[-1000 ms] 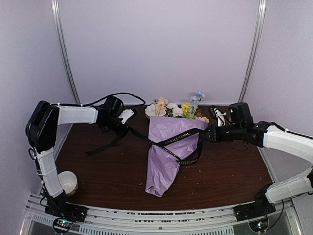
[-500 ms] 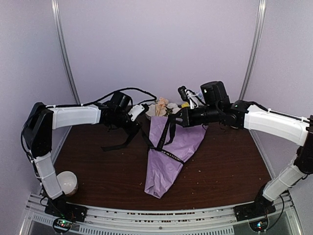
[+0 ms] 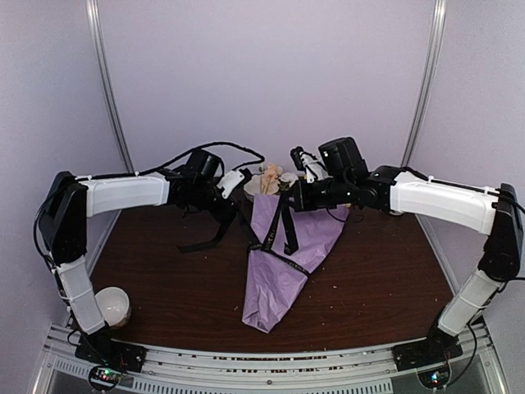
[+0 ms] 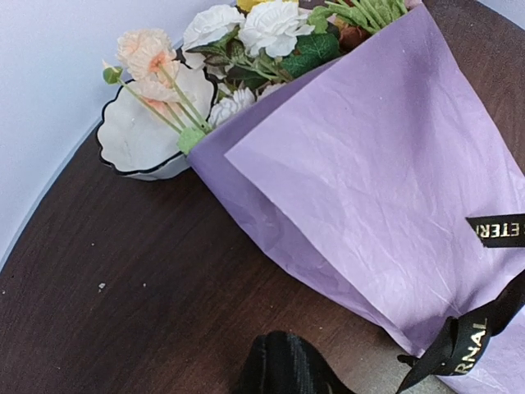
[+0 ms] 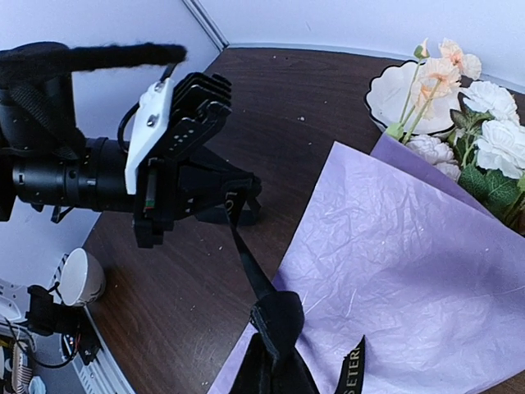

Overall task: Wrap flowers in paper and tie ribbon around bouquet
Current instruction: Tie the ribbon around the folded bouquet.

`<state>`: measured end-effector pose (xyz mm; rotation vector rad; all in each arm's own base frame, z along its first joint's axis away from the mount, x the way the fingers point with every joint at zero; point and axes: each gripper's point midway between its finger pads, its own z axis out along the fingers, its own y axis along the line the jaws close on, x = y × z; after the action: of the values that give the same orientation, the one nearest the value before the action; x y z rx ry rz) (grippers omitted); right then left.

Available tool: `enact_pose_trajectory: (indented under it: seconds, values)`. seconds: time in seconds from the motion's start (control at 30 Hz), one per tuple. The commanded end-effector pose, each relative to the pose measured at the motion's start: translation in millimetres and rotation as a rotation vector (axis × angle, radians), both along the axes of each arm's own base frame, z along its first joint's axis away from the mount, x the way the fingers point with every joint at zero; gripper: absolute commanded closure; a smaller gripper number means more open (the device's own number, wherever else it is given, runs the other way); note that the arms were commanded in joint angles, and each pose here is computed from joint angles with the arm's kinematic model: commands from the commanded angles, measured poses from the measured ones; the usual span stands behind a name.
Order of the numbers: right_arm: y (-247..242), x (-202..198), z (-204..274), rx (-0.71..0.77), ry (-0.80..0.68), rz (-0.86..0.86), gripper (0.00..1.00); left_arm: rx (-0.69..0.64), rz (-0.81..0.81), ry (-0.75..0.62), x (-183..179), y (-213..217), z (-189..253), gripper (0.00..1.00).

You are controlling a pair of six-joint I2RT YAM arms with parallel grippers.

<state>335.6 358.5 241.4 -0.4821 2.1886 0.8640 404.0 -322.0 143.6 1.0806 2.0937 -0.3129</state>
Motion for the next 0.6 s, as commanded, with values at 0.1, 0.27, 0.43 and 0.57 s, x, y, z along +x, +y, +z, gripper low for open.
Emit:
enact_pose_trajectory:
  seconds: [0.1,0.27,0.43,0.57]
  values:
    - [-151,62,-17,0.080,0.022,-0.561,1.00,-0.086,0.192,0.034,22,38,14,1.00]
    - [-405,-24,-126,0.129,0.172,-1.295,1.00,-0.203,0.658,0.341,29,180,-57,1.00]
    - [-482,-109,-136,0.029,0.135,-1.621,1.00,-0.342,0.880,0.463,8,232,-86,1.00]
    - [-514,-137,-152,0.035,0.178,-1.718,1.00,-0.368,0.930,0.480,-1,250,-91,1.00]
